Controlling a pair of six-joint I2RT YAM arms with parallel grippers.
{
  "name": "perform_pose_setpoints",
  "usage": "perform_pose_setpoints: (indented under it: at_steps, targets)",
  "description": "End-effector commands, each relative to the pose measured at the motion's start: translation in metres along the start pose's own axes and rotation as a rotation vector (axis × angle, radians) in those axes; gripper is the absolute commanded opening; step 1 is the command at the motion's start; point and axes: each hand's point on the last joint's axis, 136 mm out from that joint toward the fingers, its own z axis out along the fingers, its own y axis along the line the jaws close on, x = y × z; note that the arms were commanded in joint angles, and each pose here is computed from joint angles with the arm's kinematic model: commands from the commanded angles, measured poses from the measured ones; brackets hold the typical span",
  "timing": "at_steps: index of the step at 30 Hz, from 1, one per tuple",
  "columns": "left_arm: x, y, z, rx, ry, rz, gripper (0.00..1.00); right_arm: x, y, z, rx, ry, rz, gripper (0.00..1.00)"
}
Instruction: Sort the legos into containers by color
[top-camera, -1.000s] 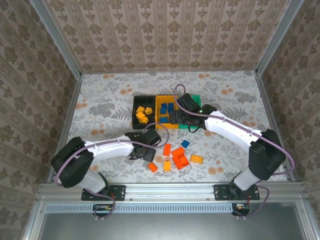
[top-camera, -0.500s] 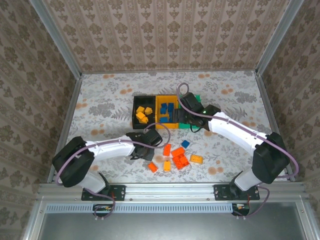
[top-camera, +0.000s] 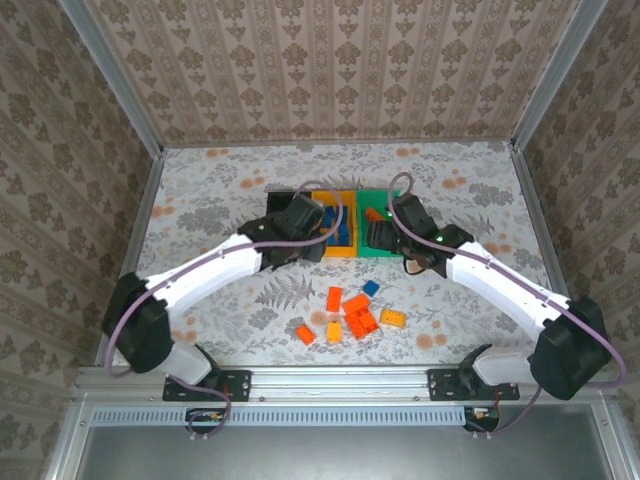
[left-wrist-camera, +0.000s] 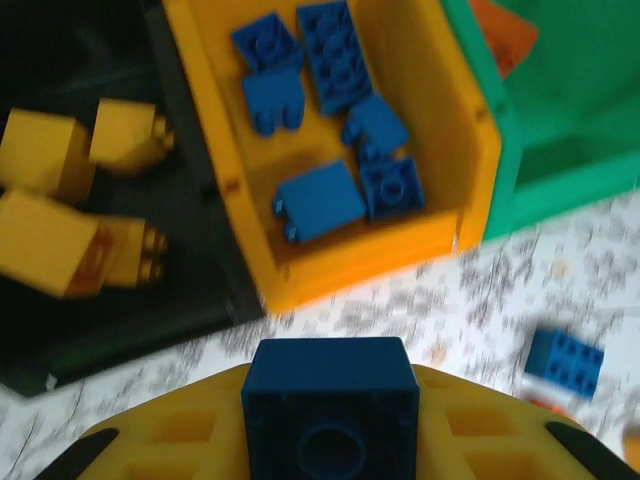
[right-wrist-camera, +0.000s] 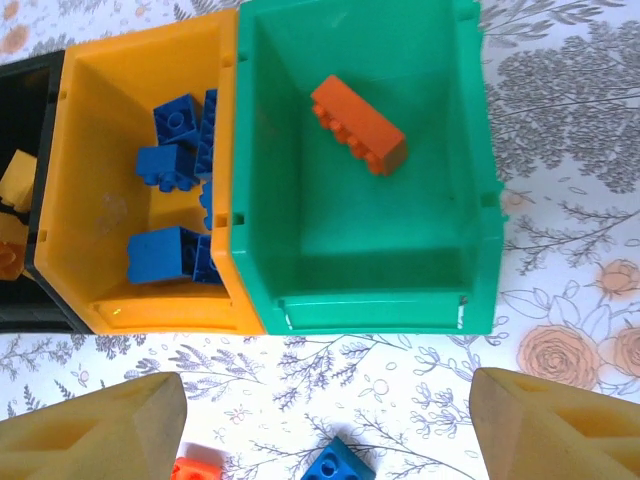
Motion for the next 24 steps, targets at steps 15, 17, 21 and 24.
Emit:
perform_pose_setpoints:
  at_steps: [15, 17, 21, 24]
  targets:
    - [-0.061, -0.02, 0.063, 0.068, -0.003, 0.004, 0.73, 0.025, -0.035, -0.018, 0.019, 0.017, 0.048, 0.79]
    - [-0.068, -0.025, 0.05, 0.094, -0.027, -0.001, 0.78, 0.029, -0.034, -0.017, 0.01, 0.032, 0.043, 0.79]
    - [-0.079, -0.038, 0.011, 0.146, -0.107, 0.009, 0.91, 0.039, -0.027, -0.012, -0.027, 0.088, 0.024, 0.8]
    - [-0.079, -0.047, -0.019, 0.179, -0.159, 0.028, 1.0, 0.055, -0.025, -0.003, -0.035, 0.15, 0.012, 0.8]
